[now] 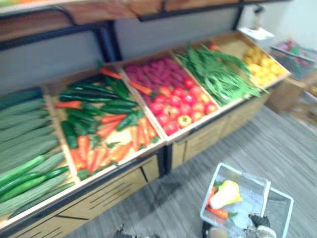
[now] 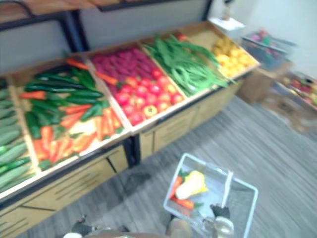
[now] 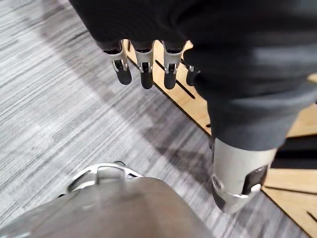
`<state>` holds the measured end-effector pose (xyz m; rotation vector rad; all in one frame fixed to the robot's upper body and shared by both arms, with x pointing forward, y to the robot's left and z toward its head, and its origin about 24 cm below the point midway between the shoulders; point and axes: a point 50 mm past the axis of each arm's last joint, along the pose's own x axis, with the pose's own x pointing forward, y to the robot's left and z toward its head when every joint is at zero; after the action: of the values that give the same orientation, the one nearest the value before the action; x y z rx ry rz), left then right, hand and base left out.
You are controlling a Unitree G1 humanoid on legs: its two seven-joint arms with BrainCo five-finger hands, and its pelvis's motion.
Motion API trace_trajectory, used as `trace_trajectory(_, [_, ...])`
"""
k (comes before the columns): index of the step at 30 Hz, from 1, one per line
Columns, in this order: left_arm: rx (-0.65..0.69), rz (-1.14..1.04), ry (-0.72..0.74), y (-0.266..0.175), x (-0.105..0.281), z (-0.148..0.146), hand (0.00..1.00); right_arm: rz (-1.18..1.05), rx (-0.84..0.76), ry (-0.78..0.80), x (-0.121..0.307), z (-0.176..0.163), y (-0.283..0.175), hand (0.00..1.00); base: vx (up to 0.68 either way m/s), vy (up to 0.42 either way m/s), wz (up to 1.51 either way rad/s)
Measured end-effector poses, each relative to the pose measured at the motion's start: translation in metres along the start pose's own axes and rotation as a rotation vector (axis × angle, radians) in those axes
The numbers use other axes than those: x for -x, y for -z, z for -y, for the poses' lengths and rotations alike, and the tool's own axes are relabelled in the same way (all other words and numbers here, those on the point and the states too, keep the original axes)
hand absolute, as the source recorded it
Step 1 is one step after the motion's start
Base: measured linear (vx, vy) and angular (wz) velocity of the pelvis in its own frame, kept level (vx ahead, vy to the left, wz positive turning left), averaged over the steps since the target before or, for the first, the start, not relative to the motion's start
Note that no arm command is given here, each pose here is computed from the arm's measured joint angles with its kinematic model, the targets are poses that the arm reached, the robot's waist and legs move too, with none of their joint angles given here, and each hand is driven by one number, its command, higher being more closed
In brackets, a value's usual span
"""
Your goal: Pick vegetable in the basket
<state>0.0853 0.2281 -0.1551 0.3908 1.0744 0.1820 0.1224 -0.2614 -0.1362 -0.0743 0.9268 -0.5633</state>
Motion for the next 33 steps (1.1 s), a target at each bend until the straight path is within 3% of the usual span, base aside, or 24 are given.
trace_trajectory(10, [0.078,-0.028,-0.012,0.002,0.001,0.003,0.00,-0.061,0.059,-0.038,0.001,-0.013,0.008,1.00,-0.03,-0.139,-1.15])
trace_trajectory(17, [0.059,0.002,-0.006,-0.005,0.001,0.008,0.00,-0.046,0.117,-0.049,0.001,-0.008,0.009,1.00,-0.10,-0.154,-0.82])
trace_trajectory(23, [0.045,-0.019,-0.006,0.006,0.006,0.014,0.00,0.000,0.143,-0.065,-0.001,-0.011,-0.001,1.00,-0.03,0.159,-1.32])
trace_trajectory(33, [-0.019,-0.015,-0.012,0.009,0.004,0.005,0.00,0.013,0.122,-0.072,0.002,-0.014,0.003,1.00,-0.01,0.167,-0.42])
